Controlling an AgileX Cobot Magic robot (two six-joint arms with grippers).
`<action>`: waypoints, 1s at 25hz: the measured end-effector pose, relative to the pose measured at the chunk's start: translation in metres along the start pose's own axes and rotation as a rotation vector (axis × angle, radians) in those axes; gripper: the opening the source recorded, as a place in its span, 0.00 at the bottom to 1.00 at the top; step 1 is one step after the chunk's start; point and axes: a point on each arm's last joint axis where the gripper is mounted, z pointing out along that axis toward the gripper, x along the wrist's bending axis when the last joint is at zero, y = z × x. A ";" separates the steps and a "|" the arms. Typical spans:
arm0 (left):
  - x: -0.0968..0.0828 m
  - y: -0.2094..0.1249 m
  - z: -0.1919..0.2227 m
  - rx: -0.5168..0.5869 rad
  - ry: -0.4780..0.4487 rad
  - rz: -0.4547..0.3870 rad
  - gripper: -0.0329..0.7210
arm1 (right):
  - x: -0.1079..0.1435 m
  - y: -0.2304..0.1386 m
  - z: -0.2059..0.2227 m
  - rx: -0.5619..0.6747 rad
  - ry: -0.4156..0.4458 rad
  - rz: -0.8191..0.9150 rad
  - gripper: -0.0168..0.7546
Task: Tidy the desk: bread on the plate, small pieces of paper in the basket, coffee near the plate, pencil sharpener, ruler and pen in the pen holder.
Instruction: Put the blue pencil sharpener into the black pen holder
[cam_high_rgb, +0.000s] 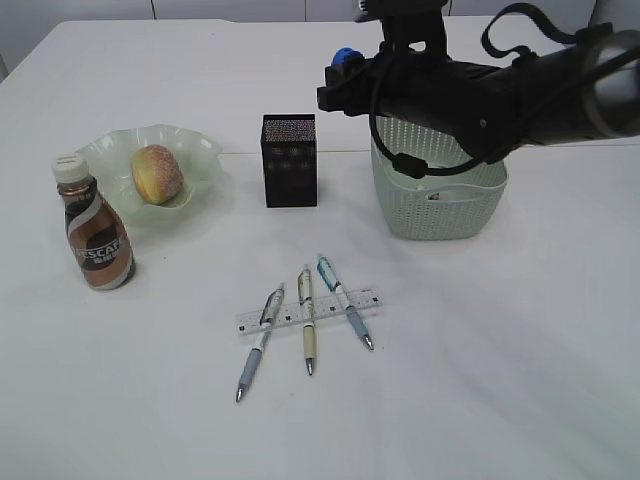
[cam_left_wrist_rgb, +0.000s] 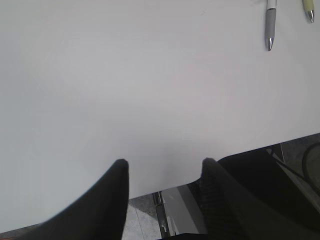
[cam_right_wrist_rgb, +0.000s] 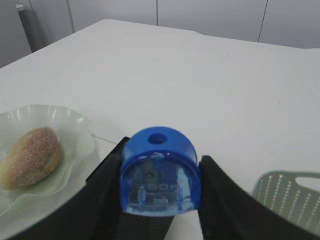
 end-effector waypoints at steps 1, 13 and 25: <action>0.000 0.000 0.000 0.000 0.000 0.000 0.50 | -0.002 0.000 0.007 -0.010 -0.004 0.001 0.42; 0.000 0.000 0.000 -0.001 0.000 0.000 0.48 | -0.006 -0.034 0.078 0.005 -0.011 0.012 0.42; 0.000 0.000 0.000 -0.001 0.000 0.000 0.47 | -0.004 -0.035 0.081 0.019 0.021 0.073 0.42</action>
